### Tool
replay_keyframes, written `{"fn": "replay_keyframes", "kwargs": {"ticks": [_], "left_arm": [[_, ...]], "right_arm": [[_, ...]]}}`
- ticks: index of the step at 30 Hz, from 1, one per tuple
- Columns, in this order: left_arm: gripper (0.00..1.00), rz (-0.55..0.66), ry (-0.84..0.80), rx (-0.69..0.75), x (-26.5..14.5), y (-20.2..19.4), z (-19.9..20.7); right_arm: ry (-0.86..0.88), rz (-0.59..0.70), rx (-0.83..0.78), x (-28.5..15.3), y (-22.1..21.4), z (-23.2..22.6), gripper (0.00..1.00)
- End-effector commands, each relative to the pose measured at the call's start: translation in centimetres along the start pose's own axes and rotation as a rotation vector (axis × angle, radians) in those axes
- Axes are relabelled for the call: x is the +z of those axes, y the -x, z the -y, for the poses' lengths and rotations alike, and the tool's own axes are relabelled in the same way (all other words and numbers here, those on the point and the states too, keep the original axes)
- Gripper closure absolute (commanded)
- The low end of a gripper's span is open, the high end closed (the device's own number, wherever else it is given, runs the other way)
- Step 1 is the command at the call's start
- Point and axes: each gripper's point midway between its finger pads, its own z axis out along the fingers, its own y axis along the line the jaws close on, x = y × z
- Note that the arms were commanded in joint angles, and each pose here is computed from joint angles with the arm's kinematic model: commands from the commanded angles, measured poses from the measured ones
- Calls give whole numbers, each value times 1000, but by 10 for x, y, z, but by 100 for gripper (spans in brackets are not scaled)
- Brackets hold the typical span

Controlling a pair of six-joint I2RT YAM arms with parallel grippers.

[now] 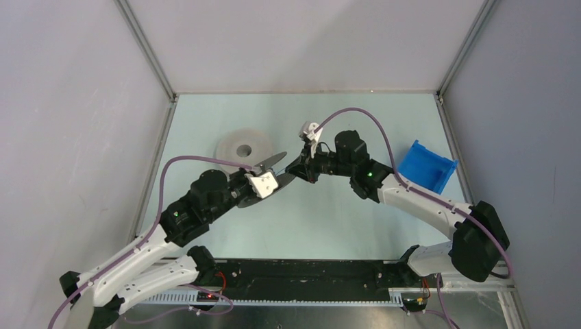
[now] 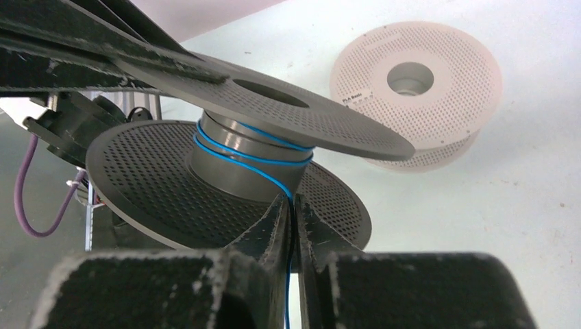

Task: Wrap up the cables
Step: Wrap the cable around the cable reel.

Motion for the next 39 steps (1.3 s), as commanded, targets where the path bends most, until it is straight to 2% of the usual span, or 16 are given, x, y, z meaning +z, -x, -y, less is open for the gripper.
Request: {"fn": "replay_keyframes", "kwargs": {"ticks": [1,8,13,28,34,39], "left_arm": [[100,91,79,5,-8,28,-25],[100,111,62,-6,-9,33,-23],[100,129,60,-16,-12,36,-24],[100,168,60,-47,-19,40,-30],[100,189,43,-64,-20,45,-29],[100,211,41,-81,-22,48,-32]], "right_arm": [[20,31,-25,-5,6,-2,88],[81,26,-50,-4,-3,-10,91],[73,13,-31,-1,-13,-7,85],[73,-31,17,-11,-31,5,75],[90,-34,21,-13,-34,3,81],[156,-29,9,-16,-37,-5,82]]}}
